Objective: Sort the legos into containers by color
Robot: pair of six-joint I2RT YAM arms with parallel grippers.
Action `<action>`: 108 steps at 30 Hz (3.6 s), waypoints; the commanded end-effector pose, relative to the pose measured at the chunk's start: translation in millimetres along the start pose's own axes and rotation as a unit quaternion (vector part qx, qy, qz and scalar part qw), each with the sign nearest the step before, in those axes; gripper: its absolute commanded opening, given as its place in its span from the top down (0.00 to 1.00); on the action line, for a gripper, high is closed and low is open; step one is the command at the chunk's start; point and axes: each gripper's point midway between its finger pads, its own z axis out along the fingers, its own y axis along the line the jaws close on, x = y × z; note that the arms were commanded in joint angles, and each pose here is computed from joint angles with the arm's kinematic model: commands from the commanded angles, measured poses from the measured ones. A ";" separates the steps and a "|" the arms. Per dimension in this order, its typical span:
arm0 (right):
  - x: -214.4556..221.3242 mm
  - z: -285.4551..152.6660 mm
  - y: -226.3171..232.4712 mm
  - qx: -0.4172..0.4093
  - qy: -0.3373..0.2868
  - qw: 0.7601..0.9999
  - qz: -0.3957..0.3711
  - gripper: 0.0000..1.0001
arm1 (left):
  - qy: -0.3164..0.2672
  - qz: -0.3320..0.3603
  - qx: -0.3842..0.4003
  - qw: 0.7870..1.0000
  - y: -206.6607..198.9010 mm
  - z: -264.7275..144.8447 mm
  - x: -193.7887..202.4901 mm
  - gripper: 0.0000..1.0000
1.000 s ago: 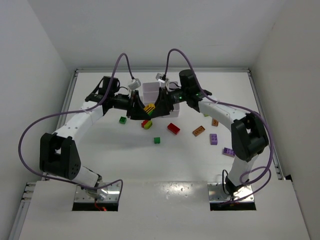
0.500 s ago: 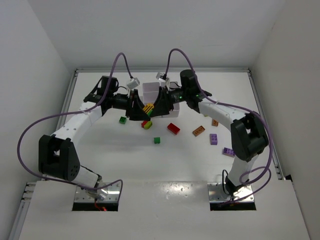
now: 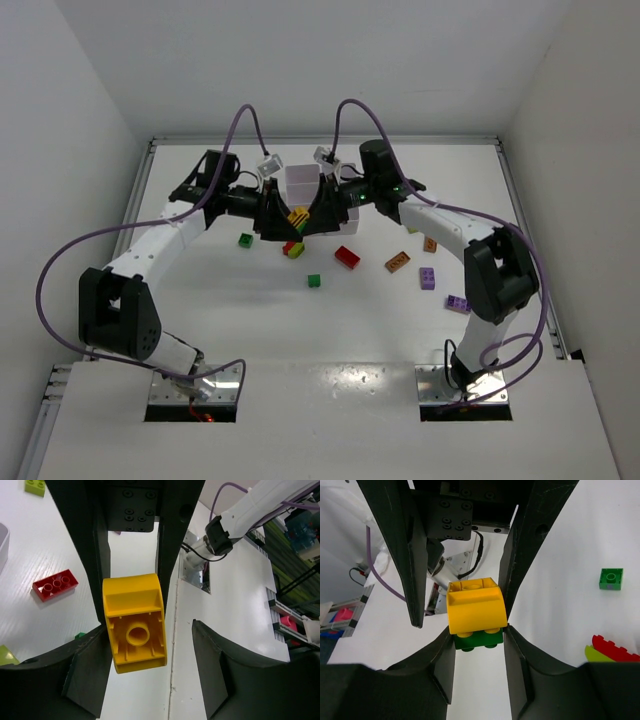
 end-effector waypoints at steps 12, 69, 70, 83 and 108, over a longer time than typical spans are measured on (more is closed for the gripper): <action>-13.2 -3.2 41.9 -0.040 0.007 0.998 -0.039 0.98 | -0.023 0.091 -0.084 0.992 26.5 -11.7 -35.1 0.34; 175.5 -2.2 -27.2 0.134 0.316 0.936 -0.078 0.98 | 0.254 0.039 -0.353 0.899 105.7 -119.0 189.3 1.00; 170.8 2.4 -25.9 0.131 0.314 0.937 -0.086 0.98 | 0.243 0.038 -0.358 0.901 108.7 -121.7 186.1 1.00; 189.6 22.7 -59.7 0.134 0.330 0.934 -0.042 0.95 | 0.123 0.003 -0.376 0.918 110.0 -164.3 151.1 1.00; 85.9 -4.0 -85.0 0.263 0.202 0.943 -0.029 0.37 | 0.292 0.239 -0.119 0.918 36.0 -112.5 202.3 0.91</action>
